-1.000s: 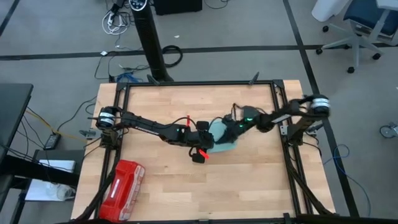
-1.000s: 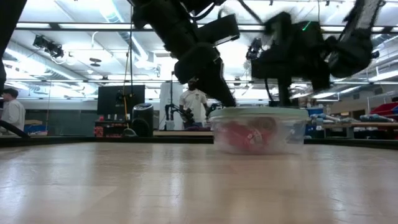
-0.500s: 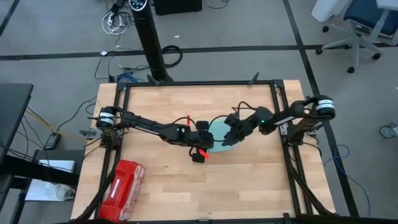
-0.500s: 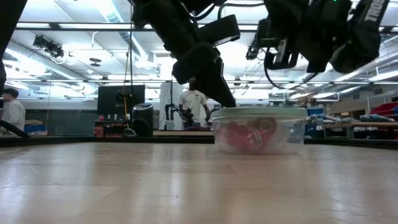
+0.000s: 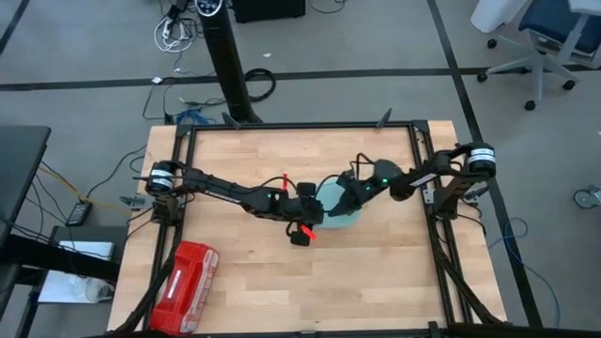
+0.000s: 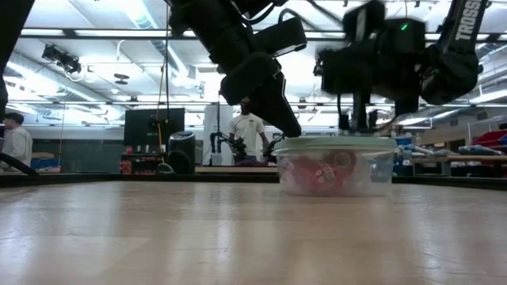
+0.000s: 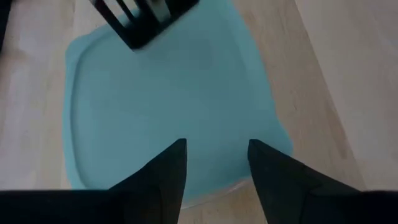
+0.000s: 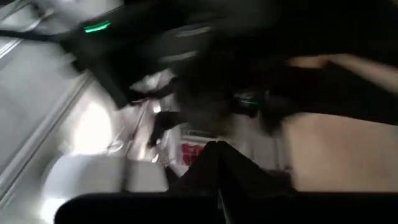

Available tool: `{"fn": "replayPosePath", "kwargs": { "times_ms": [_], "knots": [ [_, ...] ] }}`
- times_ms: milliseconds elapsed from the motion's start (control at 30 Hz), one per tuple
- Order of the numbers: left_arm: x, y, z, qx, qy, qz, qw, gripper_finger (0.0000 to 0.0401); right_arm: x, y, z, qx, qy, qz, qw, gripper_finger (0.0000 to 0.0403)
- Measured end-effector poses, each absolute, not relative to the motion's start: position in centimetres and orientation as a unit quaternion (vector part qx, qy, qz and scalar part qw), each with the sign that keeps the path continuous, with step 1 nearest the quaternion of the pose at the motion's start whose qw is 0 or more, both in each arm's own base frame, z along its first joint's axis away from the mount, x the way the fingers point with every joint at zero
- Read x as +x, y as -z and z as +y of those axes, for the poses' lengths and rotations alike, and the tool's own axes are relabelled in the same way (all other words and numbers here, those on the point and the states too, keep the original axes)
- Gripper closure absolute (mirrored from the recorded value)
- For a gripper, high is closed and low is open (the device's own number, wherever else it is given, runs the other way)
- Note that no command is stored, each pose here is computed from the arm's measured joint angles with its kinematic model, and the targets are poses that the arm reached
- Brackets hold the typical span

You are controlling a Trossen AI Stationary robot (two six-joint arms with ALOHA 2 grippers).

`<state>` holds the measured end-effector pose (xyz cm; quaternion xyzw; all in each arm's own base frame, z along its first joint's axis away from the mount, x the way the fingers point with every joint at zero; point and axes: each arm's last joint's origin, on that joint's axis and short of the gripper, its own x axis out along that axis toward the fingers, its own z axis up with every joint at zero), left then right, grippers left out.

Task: Roll bandage
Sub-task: Close the green tupperware

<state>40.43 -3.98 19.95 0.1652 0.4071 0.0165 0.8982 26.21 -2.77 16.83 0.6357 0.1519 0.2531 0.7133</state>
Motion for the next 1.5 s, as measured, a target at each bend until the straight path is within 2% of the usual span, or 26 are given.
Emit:
{"fn": "replayPosePath", "kwargs": {
  "times_ms": [100, 233, 467, 600, 867, 1133, 1500],
  "knots": [
    [40.5, -20.1, -4.1, 0.165, -0.016, 0.401, 0.901, 0.0224, 26.2, -15.5, -3.2, 0.651, -0.214, 0.191, 0.703, 0.0399],
    [40.5, -20.8, -4.1, 0.164, -0.020, 0.385, 0.908, 0.0224, 26.1, -15.6, -3.4, 0.639, -0.217, 0.187, 0.714, 0.0396],
    [40.5, -21.9, -4.1, 0.161, -0.029, 0.360, 0.918, 0.0224, 25.8, -17.7, -3.7, 0.614, -0.274, 0.111, 0.732, 0.0401],
    [40.4, -22.0, -4.4, 0.152, -0.019, 0.359, 0.921, 0.0224, 25.1, -17.0, -5.0, 0.623, -0.246, 0.110, 0.734, 0.0401],
    [40.3, -22.2, -6.4, 0.093, 0.048, 0.346, 0.932, 0.0224, 23.5, -16.8, -9.6, 0.568, -0.193, 0.057, 0.798, 0.0401],
    [40.2, -22.1, -7.5, 0.097, 0.053, 0.344, 0.933, 0.0224, 24.4, -16.0, -13.1, 0.546, -0.114, 0.105, 0.823, 0.0400],
    [40.6, -20.3, -7.5, 0.092, 0.073, 0.369, 0.922, 0.0224, 26.1, -16.0, -13.2, 0.546, -0.099, 0.172, 0.814, 0.0399]
  ]
}}
